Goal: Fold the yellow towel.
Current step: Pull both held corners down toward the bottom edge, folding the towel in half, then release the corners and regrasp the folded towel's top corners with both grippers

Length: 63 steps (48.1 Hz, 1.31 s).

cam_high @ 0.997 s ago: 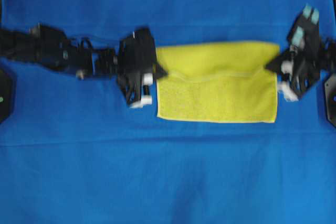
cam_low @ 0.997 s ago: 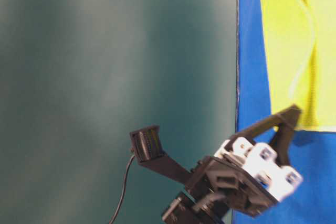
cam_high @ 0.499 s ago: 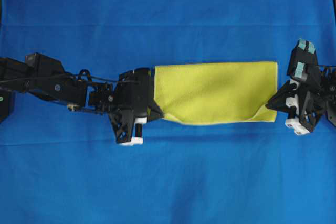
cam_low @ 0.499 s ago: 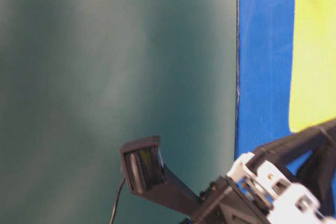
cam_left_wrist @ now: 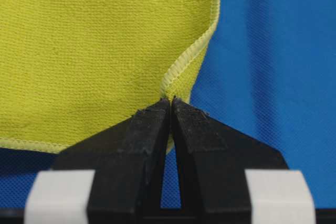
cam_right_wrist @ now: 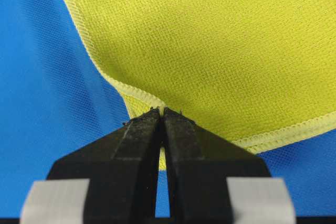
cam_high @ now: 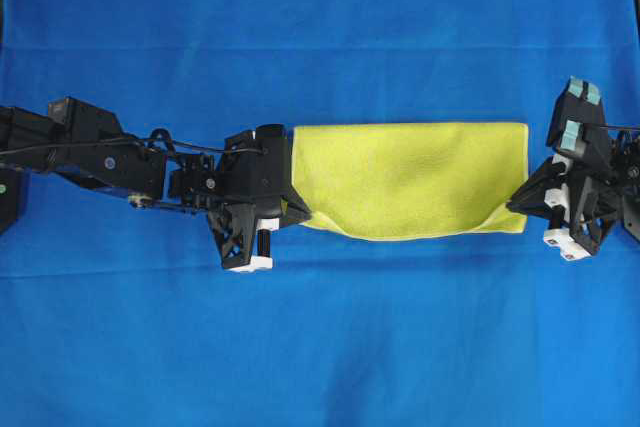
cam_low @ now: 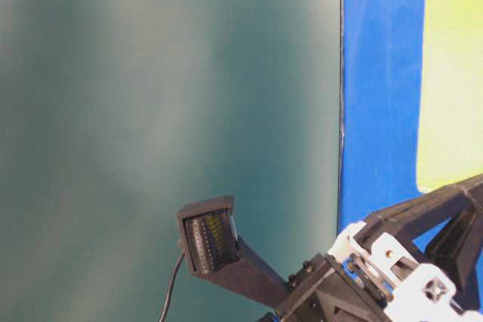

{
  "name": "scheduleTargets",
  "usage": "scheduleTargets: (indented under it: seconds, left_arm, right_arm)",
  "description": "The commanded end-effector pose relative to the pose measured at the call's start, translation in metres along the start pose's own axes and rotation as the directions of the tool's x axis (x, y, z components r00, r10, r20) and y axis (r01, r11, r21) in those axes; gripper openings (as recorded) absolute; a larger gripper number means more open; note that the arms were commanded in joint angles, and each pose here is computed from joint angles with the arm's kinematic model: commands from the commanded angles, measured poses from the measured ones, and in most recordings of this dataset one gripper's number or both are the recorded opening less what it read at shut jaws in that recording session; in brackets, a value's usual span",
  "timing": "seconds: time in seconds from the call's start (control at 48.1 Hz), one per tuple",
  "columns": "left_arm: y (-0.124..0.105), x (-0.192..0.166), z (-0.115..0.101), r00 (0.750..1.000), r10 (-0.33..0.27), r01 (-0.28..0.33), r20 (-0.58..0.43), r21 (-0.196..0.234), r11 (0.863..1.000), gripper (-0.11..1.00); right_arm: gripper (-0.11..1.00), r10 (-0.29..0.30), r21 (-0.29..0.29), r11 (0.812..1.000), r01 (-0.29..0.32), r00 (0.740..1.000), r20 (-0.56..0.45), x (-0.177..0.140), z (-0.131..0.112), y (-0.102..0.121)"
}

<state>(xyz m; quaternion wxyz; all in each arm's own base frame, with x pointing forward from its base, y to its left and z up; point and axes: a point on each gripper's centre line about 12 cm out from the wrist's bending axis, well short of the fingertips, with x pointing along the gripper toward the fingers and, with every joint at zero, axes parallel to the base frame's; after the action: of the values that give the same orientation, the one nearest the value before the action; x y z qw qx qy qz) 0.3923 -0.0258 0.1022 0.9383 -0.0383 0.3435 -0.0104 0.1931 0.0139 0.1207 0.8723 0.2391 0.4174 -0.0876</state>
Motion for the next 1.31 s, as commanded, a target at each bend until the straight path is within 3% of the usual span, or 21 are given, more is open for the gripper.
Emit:
scheduleTargets:
  seconds: [0.0,0.062,0.187,0.27,0.332,0.416,0.603,0.79,0.977,1.288]
  left_arm:
    - [-0.001,-0.006,0.017,0.998,-0.005,0.005,0.055,-0.001,1.0,0.03]
    - [-0.001,-0.007,0.018,0.998,-0.005,0.005,0.057,0.0,1.0,0.12]
    - [-0.002,-0.015,0.026,0.997,-0.007,0.006,0.076,0.016,1.0,0.45]
    - [-0.001,-0.026,0.036,0.995,-0.006,0.004,0.098,0.025,1.0,0.65]
    - [0.004,-0.034,0.043,0.993,0.004,-0.008,0.117,0.029,1.0,0.71]
    - [0.014,-0.041,0.047,0.99,0.026,-0.031,0.136,0.034,0.999,0.68]
    - [0.048,-0.042,0.05,0.985,0.099,-0.101,0.144,0.008,0.995,0.66]
    - [0.076,-0.035,0.044,0.98,0.155,-0.152,0.128,-0.035,0.988,0.66]
    - [0.092,-0.018,0.032,0.978,0.183,-0.178,0.101,-0.057,0.982,0.66]
    - [0.109,0.011,0.008,0.978,0.207,-0.203,0.035,-0.077,0.976,0.66]
  right_arm:
    - [0.02,0.017,0.0,1.0,-0.017,1.0,0.018,-0.001,0.006,0.005]
    - [0.11,0.021,-0.007,1.0,-0.021,1.0,0.018,-0.001,0.007,0.007]
    - [0.5,0.042,-0.045,0.998,-0.041,0.999,0.028,-0.005,0.013,0.016]
    - [0.66,0.043,-0.075,0.996,-0.04,0.998,0.038,-0.01,0.02,0.02]
    - [0.63,0.034,-0.103,0.994,-0.029,0.998,0.053,-0.014,0.027,0.021]
    - [0.61,-0.01,-0.109,0.994,0.018,0.998,0.07,-0.019,0.036,0.013]
    - [0.61,-0.192,-0.029,0.981,0.194,0.98,0.054,-0.022,0.047,-0.029]
    - [0.61,-0.294,-0.006,0.956,0.294,0.955,0.046,-0.02,0.053,-0.056]
    - [0.61,-0.338,0.001,0.941,0.338,0.941,0.009,-0.01,0.052,-0.072]
    - [0.61,-0.34,-0.027,0.94,0.34,0.94,-0.033,0.011,0.046,-0.081]
